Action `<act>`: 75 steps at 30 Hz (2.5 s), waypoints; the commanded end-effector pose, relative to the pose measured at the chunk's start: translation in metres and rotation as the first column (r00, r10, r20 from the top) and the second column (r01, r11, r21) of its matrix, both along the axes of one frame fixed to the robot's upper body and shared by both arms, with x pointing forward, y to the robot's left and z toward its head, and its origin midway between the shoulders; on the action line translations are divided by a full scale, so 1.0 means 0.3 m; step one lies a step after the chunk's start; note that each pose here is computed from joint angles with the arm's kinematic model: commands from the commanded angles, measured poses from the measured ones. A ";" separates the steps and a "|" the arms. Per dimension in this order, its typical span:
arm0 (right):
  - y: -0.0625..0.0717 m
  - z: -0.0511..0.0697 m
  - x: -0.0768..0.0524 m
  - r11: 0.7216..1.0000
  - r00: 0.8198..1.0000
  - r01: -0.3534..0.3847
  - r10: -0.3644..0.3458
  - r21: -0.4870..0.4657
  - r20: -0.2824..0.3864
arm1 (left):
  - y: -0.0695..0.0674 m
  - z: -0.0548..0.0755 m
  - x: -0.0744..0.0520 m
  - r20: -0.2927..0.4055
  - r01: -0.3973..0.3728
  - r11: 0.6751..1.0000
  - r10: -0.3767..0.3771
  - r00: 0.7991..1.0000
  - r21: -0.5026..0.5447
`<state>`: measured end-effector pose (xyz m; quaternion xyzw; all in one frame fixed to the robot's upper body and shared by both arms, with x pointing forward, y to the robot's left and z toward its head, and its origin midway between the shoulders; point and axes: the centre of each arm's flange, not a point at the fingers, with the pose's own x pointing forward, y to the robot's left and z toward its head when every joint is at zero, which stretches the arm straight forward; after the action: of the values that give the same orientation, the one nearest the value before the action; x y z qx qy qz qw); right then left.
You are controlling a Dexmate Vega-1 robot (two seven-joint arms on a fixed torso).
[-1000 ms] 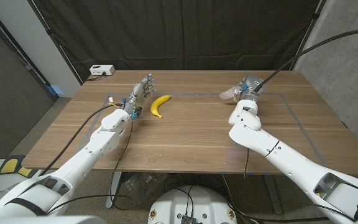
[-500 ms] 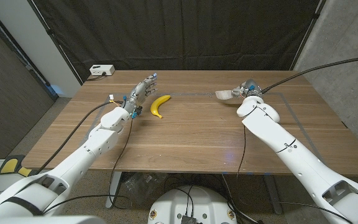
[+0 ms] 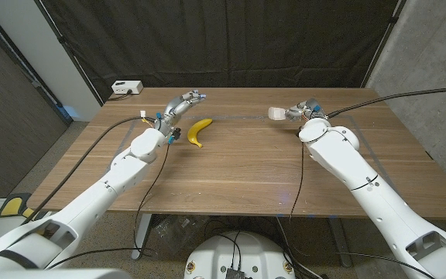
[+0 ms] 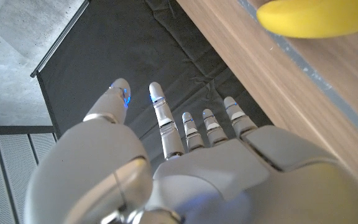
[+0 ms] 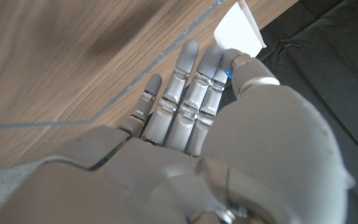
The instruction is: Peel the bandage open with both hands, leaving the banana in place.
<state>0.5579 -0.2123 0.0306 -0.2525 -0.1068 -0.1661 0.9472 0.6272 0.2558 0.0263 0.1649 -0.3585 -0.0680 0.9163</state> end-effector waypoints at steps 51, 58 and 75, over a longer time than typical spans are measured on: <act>0.193 0.032 -0.159 0.961 0.940 -0.275 0.267 0.009 0.212 | -0.258 0.121 -0.168 0.121 -0.059 0.963 0.028 0.992 0.263; 0.207 0.042 -0.186 0.957 0.928 -0.290 0.286 -0.018 0.238 | -0.270 0.115 -0.169 0.126 -0.057 0.964 0.025 0.992 0.259; 0.248 0.049 -0.235 0.950 0.913 -0.301 0.311 -0.080 0.265 | -0.317 0.101 -0.163 0.123 -0.037 0.965 0.005 0.992 0.259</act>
<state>0.4963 -0.1453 0.0437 -0.2087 -0.2631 -0.0523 0.9405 0.5776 0.1696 0.0584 0.2901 -0.3997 -0.0867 0.8652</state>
